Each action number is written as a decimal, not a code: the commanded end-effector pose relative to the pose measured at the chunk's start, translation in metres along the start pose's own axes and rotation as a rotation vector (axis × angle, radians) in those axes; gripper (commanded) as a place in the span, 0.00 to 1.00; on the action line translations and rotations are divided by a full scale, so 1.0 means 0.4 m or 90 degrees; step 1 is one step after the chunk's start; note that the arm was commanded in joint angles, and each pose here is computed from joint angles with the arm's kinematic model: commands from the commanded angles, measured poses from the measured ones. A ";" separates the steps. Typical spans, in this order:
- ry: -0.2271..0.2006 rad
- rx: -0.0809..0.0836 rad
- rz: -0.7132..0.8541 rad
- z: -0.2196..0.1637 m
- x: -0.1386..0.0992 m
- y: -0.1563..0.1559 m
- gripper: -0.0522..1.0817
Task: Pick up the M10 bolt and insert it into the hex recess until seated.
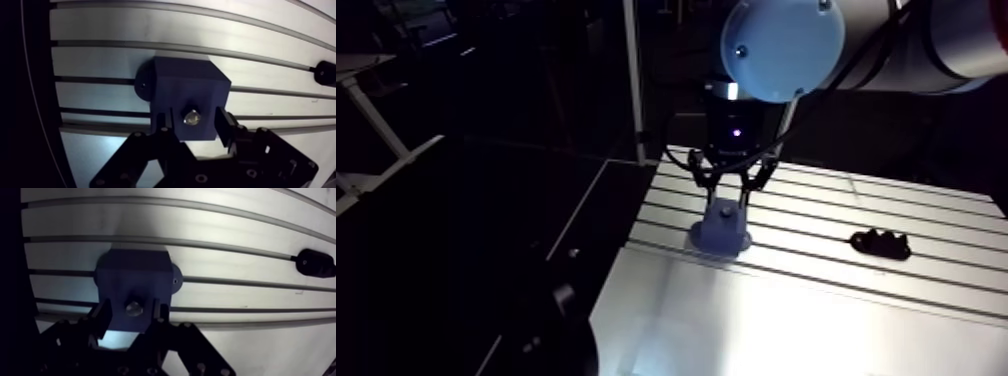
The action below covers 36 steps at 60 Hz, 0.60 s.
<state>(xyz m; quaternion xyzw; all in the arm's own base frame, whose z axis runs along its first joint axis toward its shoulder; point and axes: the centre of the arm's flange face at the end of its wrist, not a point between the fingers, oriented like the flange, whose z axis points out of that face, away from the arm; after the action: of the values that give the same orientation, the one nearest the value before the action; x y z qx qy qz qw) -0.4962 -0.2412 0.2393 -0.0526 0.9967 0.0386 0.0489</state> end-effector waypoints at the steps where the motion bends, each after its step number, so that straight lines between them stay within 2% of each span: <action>1: 0.006 0.000 -0.013 0.003 -0.001 0.000 0.49; 12: 0.003 0.000 -0.014 0.009 -0.004 0.000 0.49; 16: 0.001 0.001 -0.015 0.013 -0.008 0.000 0.49; 22: -0.001 0.009 -0.016 0.015 -0.011 -0.003 0.49; 36: 0.004 0.012 -0.014 0.020 -0.012 -0.002 0.49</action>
<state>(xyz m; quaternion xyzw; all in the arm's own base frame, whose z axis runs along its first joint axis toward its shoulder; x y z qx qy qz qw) -0.4917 -0.2409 0.2336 -0.0638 0.9962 0.0318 0.0497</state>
